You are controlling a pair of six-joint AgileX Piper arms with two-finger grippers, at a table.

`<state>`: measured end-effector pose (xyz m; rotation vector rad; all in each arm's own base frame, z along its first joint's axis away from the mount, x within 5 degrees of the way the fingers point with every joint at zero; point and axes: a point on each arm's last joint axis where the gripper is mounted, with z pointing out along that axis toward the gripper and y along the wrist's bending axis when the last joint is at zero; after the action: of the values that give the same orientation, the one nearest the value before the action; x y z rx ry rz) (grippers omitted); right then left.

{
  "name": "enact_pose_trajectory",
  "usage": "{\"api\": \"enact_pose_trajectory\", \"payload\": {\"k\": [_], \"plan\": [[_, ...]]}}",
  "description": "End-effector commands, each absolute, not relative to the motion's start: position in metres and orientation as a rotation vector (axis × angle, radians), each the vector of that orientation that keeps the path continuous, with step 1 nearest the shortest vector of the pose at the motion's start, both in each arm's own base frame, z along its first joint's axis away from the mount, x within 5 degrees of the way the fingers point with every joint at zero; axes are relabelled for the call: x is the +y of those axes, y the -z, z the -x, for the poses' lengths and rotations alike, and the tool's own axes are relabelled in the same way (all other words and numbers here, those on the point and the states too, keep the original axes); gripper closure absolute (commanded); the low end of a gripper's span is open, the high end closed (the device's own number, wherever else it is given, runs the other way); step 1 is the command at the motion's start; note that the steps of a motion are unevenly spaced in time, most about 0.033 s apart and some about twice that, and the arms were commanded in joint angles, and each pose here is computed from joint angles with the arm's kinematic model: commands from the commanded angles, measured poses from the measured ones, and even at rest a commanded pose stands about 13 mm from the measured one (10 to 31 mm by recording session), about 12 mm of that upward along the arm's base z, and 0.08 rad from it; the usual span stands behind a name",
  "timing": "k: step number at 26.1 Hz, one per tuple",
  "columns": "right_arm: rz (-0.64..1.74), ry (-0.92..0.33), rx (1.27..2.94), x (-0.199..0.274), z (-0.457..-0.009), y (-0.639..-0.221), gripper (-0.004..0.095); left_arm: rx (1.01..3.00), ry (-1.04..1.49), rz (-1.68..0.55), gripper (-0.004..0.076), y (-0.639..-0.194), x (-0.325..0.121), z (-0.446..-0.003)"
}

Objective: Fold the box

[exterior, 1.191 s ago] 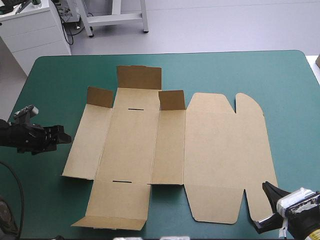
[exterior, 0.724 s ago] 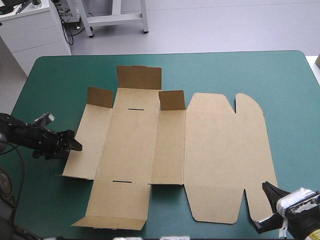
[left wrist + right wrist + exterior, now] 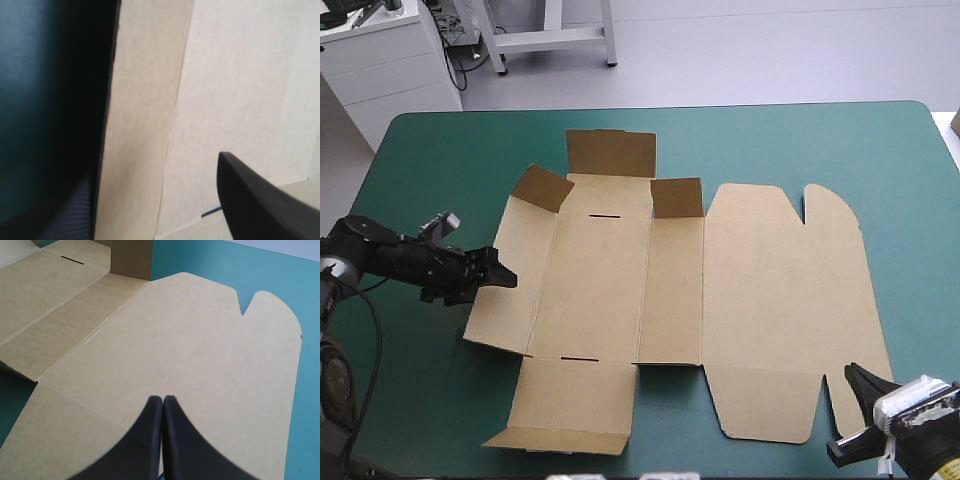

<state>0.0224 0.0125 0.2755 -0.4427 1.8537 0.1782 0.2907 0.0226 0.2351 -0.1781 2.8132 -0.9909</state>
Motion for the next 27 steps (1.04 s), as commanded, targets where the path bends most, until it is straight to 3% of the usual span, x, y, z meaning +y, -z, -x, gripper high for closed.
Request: {"api": "enact_pose_trajectory", "payload": {"k": [1,6,20,22,24,25,26,27], "plan": [[0.424,-0.176,1.763,0.013,-0.024,-0.290,0.0931,2.815,1.127,0.031,0.0264,-0.257,-0.004,-0.282],[0.424,-0.176,1.763,0.013,-0.024,-0.290,0.0931,2.869,1.104,-0.052,0.0264,-0.256,-0.022,-0.279],[0.424,-0.176,1.763,0.013,-0.024,-0.290,0.0931,2.998,1.035,0.056,0.0275,-0.243,-0.021,-0.259],[0.424,-0.176,1.763,0.013,-0.024,-0.290,0.0931,2.998,1.035,0.059,0.0321,-0.243,-0.021,-0.260],[0.424,-0.176,1.763,0.013,-0.024,-0.290,0.0931,2.998,1.035,0.059,0.0418,-0.243,-0.021,-0.260],[0.424,-0.176,1.763,0.013,-0.024,-0.290,0.0931,2.999,1.036,0.053,0.0555,-0.242,-0.021,-0.260],[0.424,-0.176,1.763,0.013,-0.024,-0.290,0.0931,2.996,1.035,0.041,0.0617,-0.242,-0.021,-0.260],[0.424,-0.176,1.763,0.013,-0.024,-0.290,0.0931,2.988,1.033,0.001,0.0755,-0.242,-0.021,-0.260]]}}
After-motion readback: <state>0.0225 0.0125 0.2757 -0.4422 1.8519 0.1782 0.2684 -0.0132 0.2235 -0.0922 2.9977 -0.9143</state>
